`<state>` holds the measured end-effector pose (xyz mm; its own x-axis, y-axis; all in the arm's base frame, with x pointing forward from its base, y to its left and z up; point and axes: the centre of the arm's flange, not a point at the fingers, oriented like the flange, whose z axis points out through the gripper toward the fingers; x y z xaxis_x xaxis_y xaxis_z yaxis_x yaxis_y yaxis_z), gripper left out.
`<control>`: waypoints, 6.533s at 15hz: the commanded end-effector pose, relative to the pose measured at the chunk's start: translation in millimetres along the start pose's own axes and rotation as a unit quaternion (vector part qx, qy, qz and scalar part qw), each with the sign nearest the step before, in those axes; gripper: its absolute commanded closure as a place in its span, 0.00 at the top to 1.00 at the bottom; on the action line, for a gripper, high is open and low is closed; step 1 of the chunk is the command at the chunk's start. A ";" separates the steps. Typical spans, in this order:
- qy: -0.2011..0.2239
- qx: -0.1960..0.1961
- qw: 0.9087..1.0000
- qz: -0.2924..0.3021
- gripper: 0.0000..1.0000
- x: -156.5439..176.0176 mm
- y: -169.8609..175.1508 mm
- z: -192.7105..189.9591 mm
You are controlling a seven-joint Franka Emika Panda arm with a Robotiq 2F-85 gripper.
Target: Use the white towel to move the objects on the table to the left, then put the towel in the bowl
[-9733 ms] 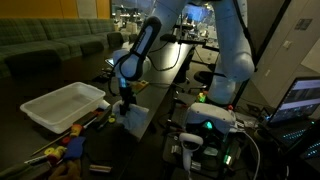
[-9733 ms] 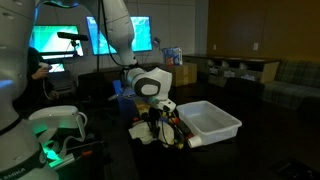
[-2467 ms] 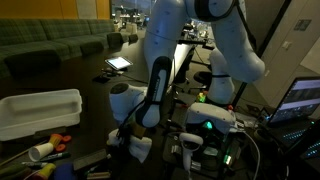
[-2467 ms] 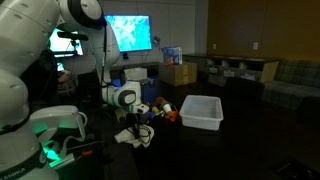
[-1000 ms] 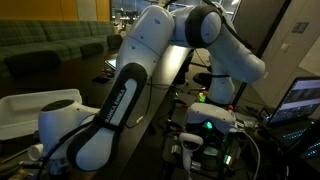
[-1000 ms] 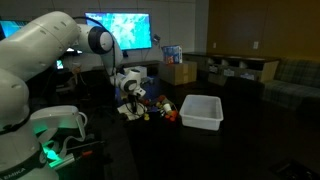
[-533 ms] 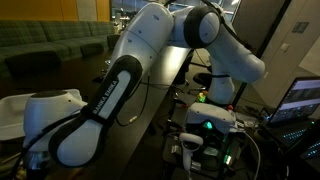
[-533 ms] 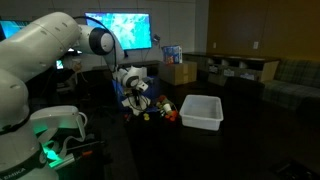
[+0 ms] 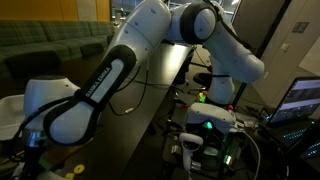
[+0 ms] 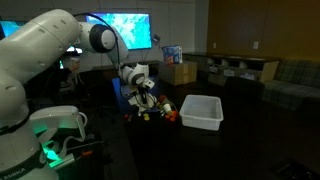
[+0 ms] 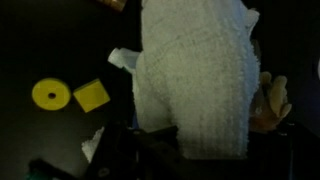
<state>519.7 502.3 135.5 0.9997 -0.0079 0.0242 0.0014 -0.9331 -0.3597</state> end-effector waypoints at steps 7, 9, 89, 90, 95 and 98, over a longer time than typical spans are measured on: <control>-0.062 -0.074 0.995 -0.035 0.09 41.5 99.1 -33.7; -0.075 -0.102 0.991 -0.038 0.08 54.0 126.2 -35.6; 0.189 -0.218 0.957 0.040 0.10 303.6 181.4 -201.4; 0.187 -0.222 0.956 0.041 0.10 309.4 185.8 -192.3; 0.223 -0.243 0.942 0.066 0.39 330.0 211.4 -176.7; 0.237 -0.228 0.942 0.074 0.62 325.7 220.1 -189.5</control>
<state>800.5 224.5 226.6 0.8969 -0.1860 0.4012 -0.2322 -0.9702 0.0693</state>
